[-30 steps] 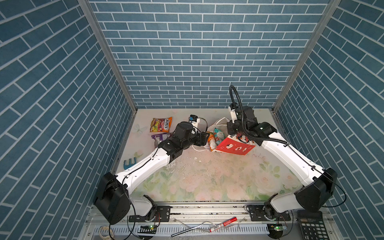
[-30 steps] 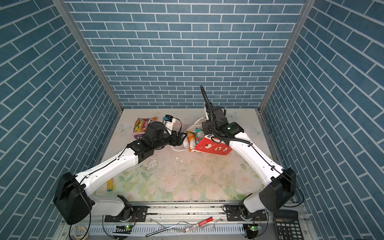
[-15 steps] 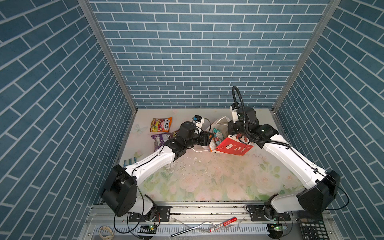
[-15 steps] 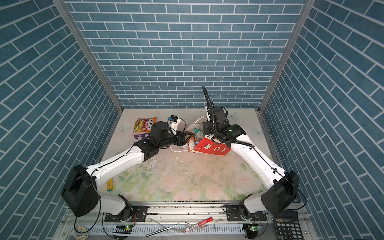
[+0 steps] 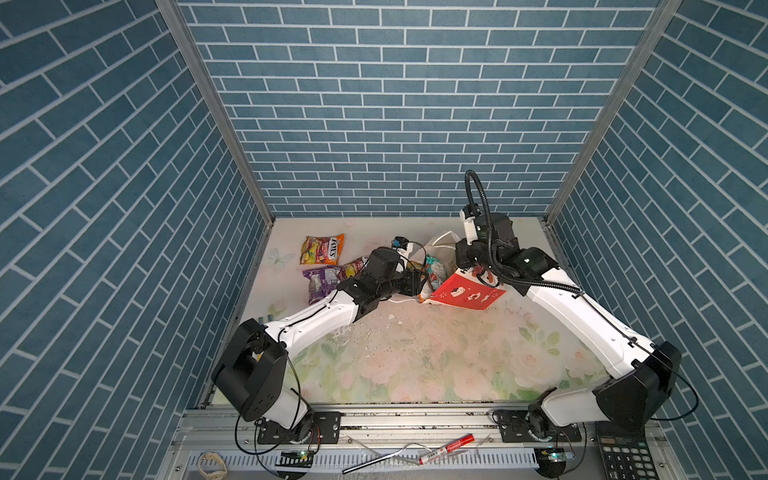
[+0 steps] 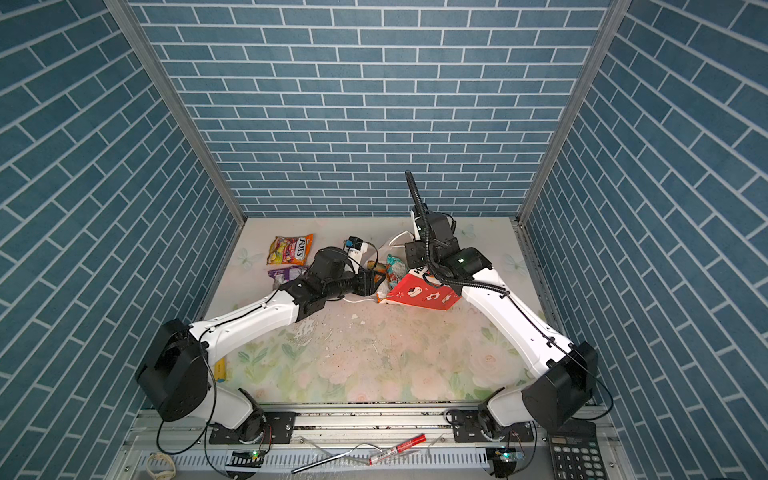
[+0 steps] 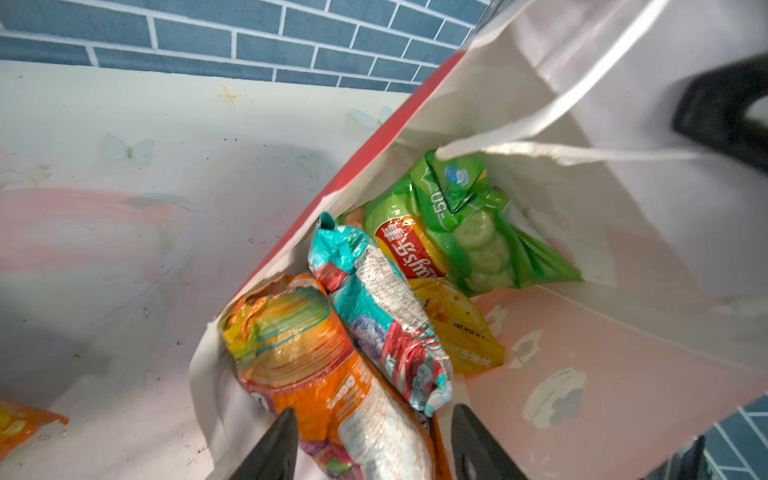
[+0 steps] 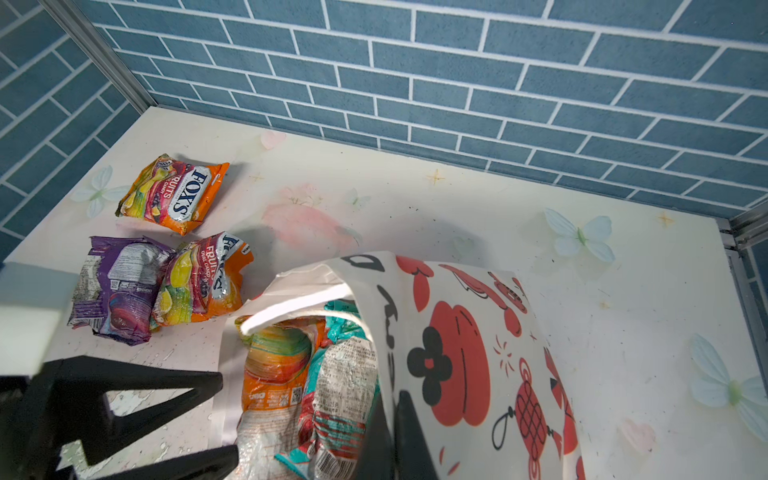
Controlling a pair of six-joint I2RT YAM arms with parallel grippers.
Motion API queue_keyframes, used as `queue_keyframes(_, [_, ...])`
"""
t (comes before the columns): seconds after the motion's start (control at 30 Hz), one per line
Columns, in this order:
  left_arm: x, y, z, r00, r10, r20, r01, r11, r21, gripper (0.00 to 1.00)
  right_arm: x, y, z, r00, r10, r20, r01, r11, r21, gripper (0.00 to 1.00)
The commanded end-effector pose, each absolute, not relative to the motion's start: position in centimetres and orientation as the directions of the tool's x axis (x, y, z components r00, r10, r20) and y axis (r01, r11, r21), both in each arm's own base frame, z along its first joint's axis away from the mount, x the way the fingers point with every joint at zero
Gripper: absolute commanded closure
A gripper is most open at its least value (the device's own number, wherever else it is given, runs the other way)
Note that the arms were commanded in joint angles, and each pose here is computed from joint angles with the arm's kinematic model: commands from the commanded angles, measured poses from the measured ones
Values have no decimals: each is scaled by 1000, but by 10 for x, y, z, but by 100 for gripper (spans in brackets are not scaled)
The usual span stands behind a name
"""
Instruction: Take the snacks out of the paper bag
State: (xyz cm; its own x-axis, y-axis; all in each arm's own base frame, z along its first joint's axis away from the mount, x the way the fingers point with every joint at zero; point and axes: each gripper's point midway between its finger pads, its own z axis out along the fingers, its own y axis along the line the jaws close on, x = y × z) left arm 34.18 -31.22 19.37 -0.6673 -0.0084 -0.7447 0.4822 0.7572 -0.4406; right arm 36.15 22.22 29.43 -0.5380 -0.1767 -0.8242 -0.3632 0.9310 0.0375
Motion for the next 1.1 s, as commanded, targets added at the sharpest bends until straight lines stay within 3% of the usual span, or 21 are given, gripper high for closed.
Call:
queue_keyframes(0.0, [349, -308, 197, -643, 9, -766, 473, 791, -388, 40, 373, 223, 350, -405, -107, -908, -357, 933, 49, 100])
queue_keyframes(0.37, [356, -302, 178, -628, 12, -778, 441, 829, -343, 36, 372, 226, 356, -396, -98, -913, -371, 926, 62, 100])
queue_keyframes(0.63, [354, -323, 168, -671, -11, -741, 464, 774, -432, 36, 368, 225, 353, -393, -91, -915, -379, 923, 71, 100])
queue_keyframes(1.07, [357, -329, 154, -699, 6, -715, 452, 778, -436, 34, 363, 228, 351, -394, -66, -917, -394, 913, 104, 100])
